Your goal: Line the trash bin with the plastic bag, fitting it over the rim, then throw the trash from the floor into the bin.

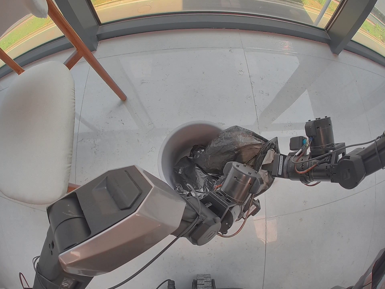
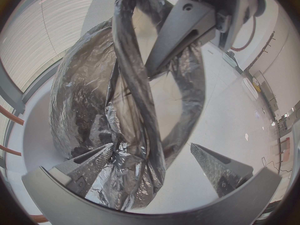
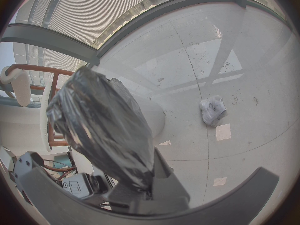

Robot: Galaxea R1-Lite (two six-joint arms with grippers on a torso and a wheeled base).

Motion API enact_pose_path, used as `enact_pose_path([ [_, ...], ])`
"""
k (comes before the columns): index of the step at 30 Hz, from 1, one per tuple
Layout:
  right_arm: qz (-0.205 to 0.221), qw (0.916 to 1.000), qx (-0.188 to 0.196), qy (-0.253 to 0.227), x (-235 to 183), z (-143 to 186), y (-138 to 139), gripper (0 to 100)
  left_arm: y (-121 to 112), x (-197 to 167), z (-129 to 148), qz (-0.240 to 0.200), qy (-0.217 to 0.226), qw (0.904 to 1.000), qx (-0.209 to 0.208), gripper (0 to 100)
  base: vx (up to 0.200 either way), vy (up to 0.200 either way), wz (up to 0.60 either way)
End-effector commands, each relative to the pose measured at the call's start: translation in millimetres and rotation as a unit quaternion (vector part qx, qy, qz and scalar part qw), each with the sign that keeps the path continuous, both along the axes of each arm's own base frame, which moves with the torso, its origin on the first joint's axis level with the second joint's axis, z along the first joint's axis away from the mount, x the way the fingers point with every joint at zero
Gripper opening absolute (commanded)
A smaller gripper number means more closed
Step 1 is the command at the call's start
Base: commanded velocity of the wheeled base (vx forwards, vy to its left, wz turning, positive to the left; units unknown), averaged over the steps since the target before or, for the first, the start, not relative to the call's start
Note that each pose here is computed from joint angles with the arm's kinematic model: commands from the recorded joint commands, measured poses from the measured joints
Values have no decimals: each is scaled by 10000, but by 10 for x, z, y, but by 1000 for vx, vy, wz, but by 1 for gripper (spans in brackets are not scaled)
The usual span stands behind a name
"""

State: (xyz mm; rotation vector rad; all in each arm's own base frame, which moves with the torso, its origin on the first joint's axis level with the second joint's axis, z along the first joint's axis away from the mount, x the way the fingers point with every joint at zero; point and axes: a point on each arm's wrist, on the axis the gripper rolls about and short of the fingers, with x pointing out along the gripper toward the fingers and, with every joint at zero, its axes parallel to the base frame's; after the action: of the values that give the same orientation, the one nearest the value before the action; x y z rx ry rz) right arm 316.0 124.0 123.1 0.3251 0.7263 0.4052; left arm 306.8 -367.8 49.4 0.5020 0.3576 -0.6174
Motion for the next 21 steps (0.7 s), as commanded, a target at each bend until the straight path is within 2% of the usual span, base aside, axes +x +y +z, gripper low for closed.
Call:
enact_pose_path([
  [1, -7, 10000, 14, -16, -16, 18, -8, 0, 12, 86, -14, 82, -35, 10000, -27, 100, 0, 0, 0],
  [4, -7, 10000, 14, -16, -20, 19, -10, 0, 16, 122, 15, 112, -79, 9999, -80, 100, 0, 0, 0],
  [5, -7, 10000, 14, -16, -20, 19, -10, 0, 15, 123, 18, 112, -79, 9999, -80, 0, 0, 0, 0],
  [14, -15, 10000, 19, -31, -22, 29, -16, 0, 28, 132, 10, 128, -70, 9999, -68, 0, 0, 0, 0],
  [21, -50, 10000, 27, -34, -41, 43, -45, 0, 151, 251, 51, 239, -140, 9996, 15, 0, 0, 0, 0],
])
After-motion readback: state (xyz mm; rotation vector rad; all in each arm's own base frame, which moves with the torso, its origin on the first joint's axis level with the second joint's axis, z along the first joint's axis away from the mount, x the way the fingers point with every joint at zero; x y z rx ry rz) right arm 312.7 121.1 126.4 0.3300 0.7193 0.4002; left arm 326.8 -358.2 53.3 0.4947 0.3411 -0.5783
